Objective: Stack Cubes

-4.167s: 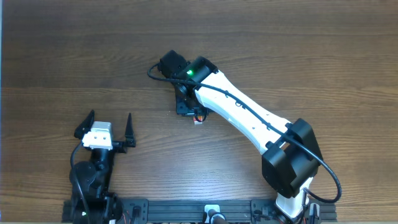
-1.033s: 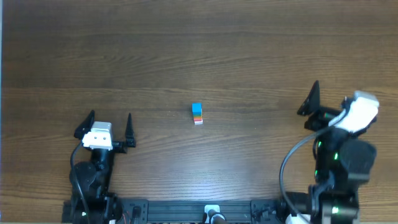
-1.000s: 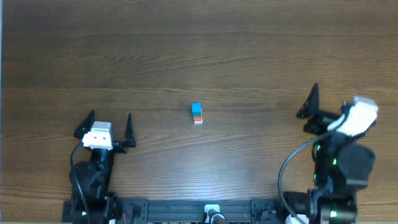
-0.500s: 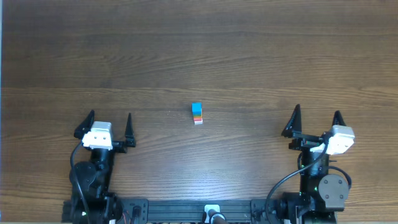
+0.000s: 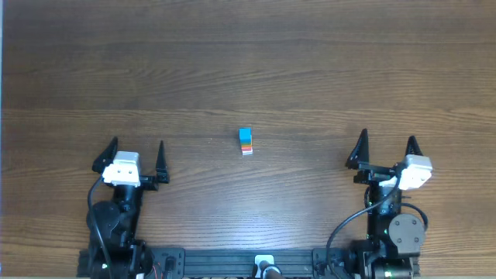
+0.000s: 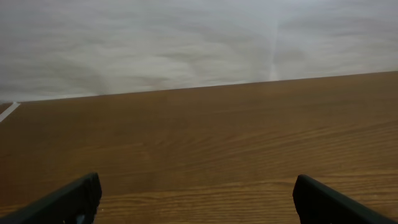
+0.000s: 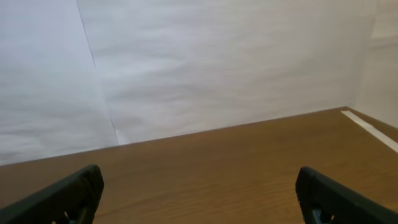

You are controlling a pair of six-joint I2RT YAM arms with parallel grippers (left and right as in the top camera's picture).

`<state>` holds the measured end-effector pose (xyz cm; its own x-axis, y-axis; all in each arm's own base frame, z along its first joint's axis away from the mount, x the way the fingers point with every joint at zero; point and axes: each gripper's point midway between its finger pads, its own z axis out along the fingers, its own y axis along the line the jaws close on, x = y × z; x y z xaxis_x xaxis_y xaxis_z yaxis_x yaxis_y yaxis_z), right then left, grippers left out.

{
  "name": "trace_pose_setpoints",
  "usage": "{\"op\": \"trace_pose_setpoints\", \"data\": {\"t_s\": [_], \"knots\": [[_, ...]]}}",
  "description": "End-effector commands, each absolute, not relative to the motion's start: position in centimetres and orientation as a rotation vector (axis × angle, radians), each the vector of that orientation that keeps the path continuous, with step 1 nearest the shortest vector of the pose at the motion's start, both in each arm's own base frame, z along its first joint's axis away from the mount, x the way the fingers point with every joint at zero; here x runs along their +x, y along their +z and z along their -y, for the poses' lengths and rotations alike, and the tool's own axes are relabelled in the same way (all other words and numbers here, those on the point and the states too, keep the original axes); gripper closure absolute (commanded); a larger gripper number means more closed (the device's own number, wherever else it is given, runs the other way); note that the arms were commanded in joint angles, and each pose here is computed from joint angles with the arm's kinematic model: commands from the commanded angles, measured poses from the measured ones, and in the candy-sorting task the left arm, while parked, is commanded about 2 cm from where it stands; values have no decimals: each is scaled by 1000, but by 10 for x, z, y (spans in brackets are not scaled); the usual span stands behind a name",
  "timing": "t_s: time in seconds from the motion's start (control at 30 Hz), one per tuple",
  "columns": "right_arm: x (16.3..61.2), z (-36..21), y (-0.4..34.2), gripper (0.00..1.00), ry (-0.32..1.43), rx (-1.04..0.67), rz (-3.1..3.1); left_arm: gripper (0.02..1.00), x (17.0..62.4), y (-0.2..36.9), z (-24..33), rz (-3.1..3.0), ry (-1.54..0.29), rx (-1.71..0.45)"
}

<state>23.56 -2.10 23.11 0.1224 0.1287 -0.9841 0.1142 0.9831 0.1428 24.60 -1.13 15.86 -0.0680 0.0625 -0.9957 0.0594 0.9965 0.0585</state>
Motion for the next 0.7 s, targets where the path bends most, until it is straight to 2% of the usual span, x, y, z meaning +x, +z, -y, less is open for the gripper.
{"op": "trace_pose_setpoints", "data": {"t_s": [0.03,0.27,0.53,0.6,0.7], "knots": [[238,29,213,7,-26,248,-1469,18,246,157,12,-1640,4,108],[243,30,200,7,-26,251,-1448,18,246,157,12,-1640,4,108],[242,39,201,9,-18,291,-1436,18,246,157,12,-1640,4,108],[243,36,192,9,-13,284,-1476,18,246,157,12,-1640,4,108],[245,23,158,9,62,275,-1616,20,246,157,12,-1640,4,108]]}}
